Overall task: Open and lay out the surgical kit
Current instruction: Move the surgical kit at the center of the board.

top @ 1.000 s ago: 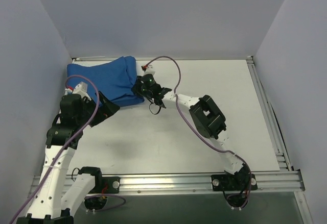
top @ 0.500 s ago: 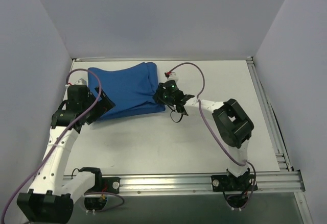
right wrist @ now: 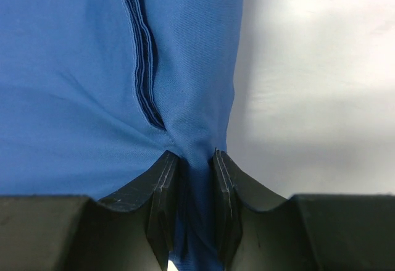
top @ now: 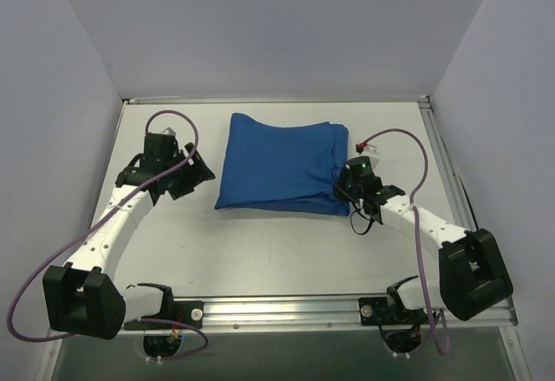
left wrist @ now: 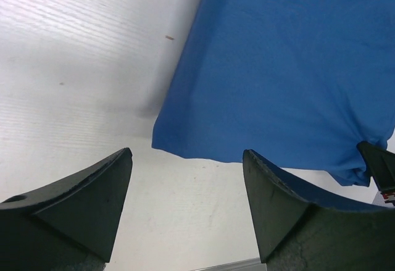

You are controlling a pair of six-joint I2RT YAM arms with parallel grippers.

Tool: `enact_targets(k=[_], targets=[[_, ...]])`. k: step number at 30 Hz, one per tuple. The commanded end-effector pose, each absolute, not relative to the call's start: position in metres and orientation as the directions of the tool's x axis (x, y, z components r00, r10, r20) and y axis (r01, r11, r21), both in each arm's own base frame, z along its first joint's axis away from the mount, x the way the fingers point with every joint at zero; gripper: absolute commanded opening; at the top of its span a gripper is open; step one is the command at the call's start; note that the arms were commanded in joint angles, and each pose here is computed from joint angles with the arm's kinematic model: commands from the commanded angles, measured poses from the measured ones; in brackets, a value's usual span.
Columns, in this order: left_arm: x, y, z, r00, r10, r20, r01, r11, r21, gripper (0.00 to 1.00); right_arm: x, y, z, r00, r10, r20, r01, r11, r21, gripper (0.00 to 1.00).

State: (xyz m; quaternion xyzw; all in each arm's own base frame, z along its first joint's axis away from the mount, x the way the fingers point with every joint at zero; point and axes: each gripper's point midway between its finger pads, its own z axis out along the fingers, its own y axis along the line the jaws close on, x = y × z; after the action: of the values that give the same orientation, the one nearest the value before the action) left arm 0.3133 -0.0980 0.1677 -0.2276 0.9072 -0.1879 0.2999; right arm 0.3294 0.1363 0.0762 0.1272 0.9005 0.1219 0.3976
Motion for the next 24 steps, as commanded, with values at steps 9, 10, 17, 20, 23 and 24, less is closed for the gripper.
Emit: enact_targets(k=[9, 10, 17, 20, 23, 24], targets=[[0.319, -0.166, 0.187, -0.742, -0.397, -0.541, -0.035, 0.828, -0.560, 0.81, 0.378, 0.103, 0.111, -0.596, 0.265, -0.758, 0.115, 0.962, 0.247, 0.00], [0.319, -0.169, 0.186, -0.741, -0.398, -0.540, -0.029, 0.823, -0.568, 0.80, 0.383, 0.108, 0.116, -0.596, 0.254, -0.762, 0.090, 0.964, 0.252, 0.00], [0.314, -0.180, 0.197, -0.741, -0.381, -0.553, 0.034, 0.801, -0.597, 0.82, 0.404, 0.110, 0.115, -0.638, 0.206, -0.742, 0.069, 0.975, 0.211, 0.82], [0.306, -0.185, 0.222, -0.747, -0.368, -0.554, 0.075, 0.781, -0.620, 0.89, 0.411, 0.100, 0.155, -0.634, 0.226, -0.740, 0.120, 0.974, 0.194, 1.00], [0.287, -0.174, 0.230, -0.779, -0.360, -0.513, 0.018, 0.805, -0.592, 0.91, 0.393, 0.100, 0.179, -0.705, 0.296, -0.644, 0.181, 0.954, 0.240, 1.00], [0.286, -0.174, 0.239, -0.774, -0.359, -0.521, 0.025, 0.806, -0.592, 0.92, 0.388, 0.100, 0.184, -0.723, 0.306, -0.620, 0.192, 0.950, 0.245, 1.00]])
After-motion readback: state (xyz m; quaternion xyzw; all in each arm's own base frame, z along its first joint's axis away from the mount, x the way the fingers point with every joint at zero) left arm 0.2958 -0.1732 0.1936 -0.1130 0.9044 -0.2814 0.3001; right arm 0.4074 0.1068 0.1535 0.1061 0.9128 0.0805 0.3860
